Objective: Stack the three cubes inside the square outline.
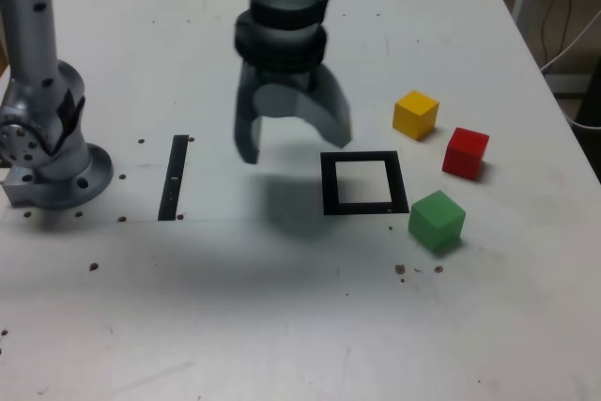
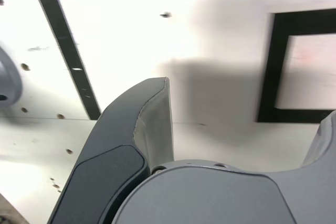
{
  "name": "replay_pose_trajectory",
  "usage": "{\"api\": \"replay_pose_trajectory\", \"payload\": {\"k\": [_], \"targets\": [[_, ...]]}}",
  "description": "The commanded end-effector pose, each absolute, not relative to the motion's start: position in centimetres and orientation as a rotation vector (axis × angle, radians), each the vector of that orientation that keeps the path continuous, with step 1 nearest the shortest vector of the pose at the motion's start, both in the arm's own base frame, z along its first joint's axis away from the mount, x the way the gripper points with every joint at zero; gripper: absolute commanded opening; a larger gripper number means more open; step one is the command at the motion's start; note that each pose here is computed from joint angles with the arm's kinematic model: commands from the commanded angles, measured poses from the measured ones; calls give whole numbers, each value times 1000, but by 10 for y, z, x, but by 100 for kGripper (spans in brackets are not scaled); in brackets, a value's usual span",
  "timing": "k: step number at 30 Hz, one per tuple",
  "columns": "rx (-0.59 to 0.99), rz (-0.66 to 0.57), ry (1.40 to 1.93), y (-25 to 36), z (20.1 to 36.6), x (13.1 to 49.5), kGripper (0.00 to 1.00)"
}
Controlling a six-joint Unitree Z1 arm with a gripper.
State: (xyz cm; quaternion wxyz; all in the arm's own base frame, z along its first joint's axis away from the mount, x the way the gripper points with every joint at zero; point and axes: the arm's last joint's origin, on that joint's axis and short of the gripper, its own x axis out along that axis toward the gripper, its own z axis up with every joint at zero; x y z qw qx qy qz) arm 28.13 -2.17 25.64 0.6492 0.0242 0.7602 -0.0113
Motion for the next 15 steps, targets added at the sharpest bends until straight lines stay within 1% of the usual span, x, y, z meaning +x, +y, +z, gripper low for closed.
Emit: {"api": "replay_pose_trajectory", "payload": {"k": [1, 8, 15], "targets": [[67, -26, 1734, -24, 258, 291, 99], [83, -30, 1729, -27, 268, 323, 99], [105, -53, 1711, -30, 275, 359, 99]]}}
